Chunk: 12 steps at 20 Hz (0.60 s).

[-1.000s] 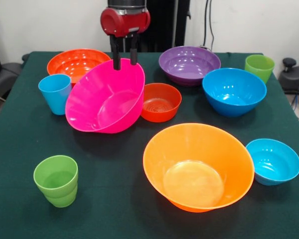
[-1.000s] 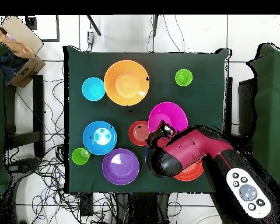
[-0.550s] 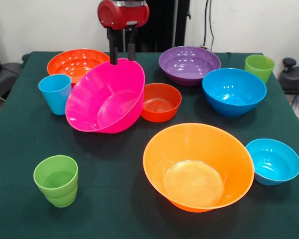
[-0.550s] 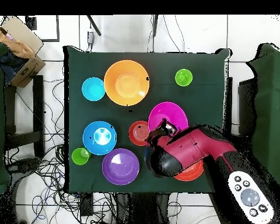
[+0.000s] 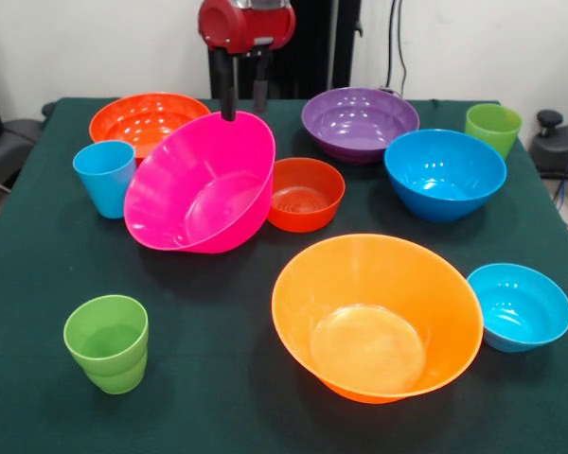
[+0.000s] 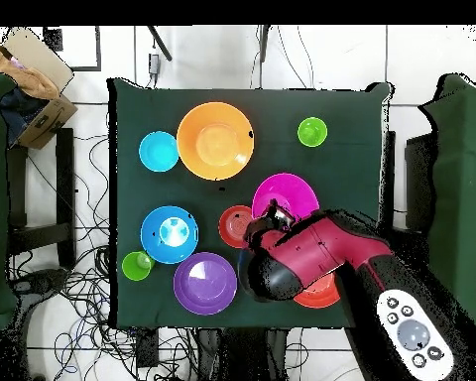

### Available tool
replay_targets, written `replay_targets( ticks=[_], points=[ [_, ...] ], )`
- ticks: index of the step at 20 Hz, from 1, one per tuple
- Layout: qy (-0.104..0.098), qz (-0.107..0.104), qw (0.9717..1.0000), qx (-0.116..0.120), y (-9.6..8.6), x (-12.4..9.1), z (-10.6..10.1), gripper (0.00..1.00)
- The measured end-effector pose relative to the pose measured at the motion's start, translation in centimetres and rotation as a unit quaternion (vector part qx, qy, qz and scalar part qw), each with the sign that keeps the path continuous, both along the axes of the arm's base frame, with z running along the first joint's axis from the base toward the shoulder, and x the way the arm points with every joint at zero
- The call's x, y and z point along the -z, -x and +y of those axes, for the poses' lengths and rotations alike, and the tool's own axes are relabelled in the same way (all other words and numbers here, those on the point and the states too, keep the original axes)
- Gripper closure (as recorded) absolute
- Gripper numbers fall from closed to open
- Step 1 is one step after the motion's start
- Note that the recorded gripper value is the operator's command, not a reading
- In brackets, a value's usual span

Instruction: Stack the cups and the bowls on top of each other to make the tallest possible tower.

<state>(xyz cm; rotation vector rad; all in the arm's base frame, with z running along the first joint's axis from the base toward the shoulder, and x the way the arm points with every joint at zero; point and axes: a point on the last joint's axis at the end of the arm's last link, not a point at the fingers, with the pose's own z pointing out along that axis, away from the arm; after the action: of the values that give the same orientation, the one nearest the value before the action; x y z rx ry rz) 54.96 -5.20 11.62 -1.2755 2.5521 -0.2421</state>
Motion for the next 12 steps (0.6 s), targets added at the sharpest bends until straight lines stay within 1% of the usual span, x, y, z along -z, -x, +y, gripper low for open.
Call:
replay_targets(
  ticks=[7, 12],
  points=[
    [0.005, 0.006, 0.9999, -0.014, 0.4, 0.3, 1.7, 0.00],
    [0.009, 0.009, 0.9998, -0.017, 0.6, 0.5, 2.0, 0.00]
  ],
)
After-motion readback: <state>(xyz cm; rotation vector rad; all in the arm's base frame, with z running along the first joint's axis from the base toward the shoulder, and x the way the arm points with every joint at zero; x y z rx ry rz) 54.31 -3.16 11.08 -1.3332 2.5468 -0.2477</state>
